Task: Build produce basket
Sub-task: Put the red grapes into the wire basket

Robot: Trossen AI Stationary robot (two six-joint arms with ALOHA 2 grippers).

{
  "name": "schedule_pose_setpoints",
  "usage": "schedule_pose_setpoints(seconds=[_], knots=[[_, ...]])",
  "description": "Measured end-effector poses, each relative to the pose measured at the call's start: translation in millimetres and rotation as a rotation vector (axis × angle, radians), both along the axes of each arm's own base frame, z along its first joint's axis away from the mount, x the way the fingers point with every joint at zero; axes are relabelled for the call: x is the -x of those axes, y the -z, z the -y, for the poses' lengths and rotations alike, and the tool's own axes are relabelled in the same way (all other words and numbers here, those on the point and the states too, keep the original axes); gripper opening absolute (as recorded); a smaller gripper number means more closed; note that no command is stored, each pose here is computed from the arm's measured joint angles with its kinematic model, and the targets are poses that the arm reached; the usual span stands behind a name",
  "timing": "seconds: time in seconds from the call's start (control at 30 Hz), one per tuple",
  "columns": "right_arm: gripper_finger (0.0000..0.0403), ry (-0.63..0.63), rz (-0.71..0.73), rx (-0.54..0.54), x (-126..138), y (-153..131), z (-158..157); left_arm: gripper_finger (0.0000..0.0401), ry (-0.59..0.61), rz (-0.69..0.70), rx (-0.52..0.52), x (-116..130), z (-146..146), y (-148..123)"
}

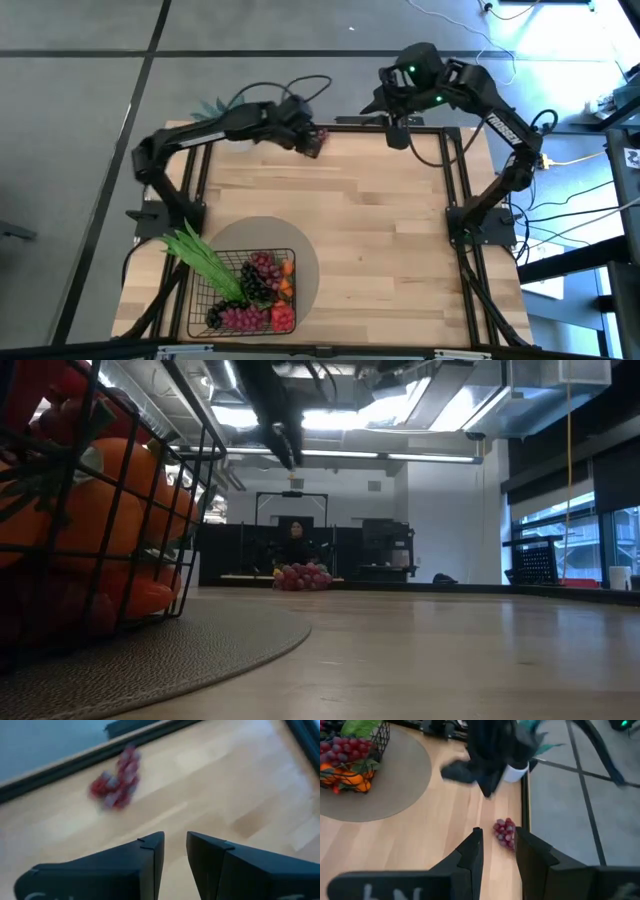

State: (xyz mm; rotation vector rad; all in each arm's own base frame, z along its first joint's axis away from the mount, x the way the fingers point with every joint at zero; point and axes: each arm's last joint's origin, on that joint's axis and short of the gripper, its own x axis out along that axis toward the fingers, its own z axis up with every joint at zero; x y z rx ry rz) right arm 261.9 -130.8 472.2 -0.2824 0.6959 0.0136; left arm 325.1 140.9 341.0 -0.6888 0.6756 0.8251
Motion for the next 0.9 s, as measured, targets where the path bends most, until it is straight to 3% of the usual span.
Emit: schedule_pose_setpoints(seconds=[0.27,0.5,0.67,0.9], knots=[[0.0096,0.026,-0.056,-0.031,7.9,4.1,4.3,0.0071,-0.025,-0.078,0.032,-32.2,-46.1,62.8],[0.0096,0.044,-0.095,-0.043,11.7,6.7,5.7,0.0071,-0.054,-0.086,0.032,-48.1,-67.3,98.7],[0.0096,0.046,-0.096,-0.042,11.7,6.8,5.6,0.0071,-0.083,-0.123,-0.010,-52.4,-80.3,117.6],[0.0096,0.046,-0.097,-0.042,11.6,6.9,5.7,0.0071,-0.123,-0.142,-0.056,-51.5,-83.5,117.9]])
